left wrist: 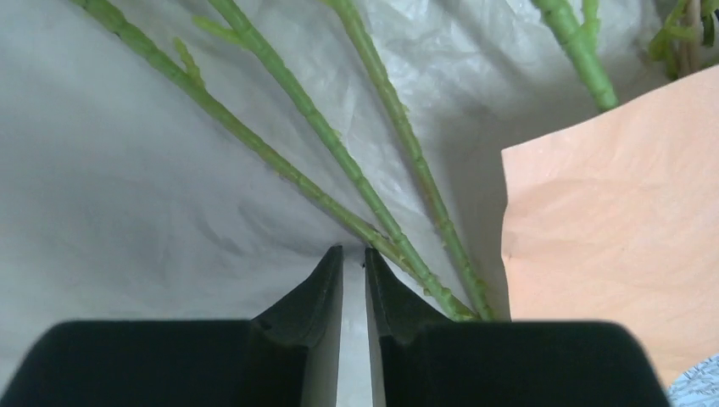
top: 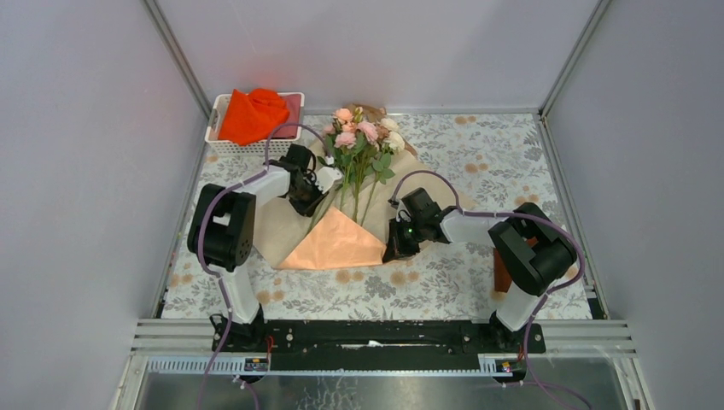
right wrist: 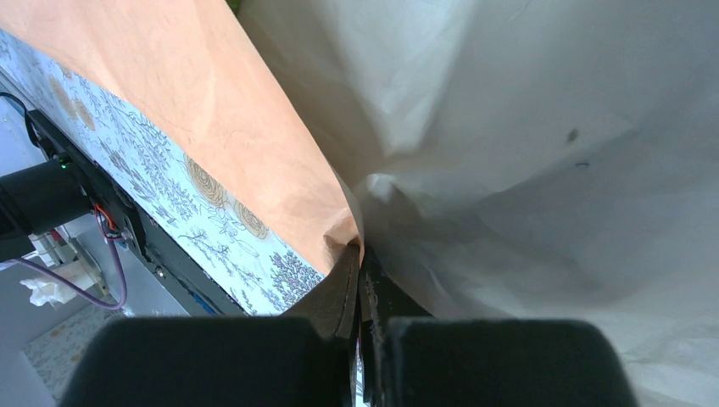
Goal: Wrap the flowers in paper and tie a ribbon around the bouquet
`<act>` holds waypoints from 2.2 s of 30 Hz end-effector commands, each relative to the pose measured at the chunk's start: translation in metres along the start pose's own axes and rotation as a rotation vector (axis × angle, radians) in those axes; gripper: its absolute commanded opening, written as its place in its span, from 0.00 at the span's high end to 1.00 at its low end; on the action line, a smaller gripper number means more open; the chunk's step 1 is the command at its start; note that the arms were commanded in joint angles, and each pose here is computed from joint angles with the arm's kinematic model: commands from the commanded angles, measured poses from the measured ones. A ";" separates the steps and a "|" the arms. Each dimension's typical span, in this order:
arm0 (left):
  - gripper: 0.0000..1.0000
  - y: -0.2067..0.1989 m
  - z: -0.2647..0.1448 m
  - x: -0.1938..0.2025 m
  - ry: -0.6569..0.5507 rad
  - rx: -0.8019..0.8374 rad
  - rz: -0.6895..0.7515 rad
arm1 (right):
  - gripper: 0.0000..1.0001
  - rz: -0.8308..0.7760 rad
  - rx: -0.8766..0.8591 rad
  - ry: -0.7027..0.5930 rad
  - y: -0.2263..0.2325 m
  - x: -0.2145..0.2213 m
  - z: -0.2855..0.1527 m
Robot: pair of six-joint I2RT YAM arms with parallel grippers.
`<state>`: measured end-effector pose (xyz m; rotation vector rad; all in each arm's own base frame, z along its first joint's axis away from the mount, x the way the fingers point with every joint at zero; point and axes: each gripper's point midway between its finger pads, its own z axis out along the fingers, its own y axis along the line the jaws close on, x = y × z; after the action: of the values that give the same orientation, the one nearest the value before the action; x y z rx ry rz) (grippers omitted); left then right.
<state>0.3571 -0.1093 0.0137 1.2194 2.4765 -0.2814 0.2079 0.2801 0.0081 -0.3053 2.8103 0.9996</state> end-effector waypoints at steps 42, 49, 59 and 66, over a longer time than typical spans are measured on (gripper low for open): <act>0.33 -0.048 -0.096 -0.056 -0.392 0.186 -0.098 | 1.00 0.026 0.191 0.019 -0.042 0.024 -0.011; 0.08 -0.097 -0.056 -0.019 -0.277 0.291 -0.074 | 1.00 0.022 0.193 0.018 -0.041 0.023 -0.014; 0.09 -0.100 -0.026 -0.012 -0.188 0.301 -0.071 | 1.00 0.016 0.221 0.011 -0.044 0.026 -0.027; 0.52 -0.134 -0.029 -0.012 -0.183 0.413 -0.009 | 1.00 0.028 0.230 0.010 -0.049 0.027 -0.032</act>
<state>0.2593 -0.1772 0.0397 1.1993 2.3982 -0.8323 0.1982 0.2430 0.0083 -0.2591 2.8520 0.8074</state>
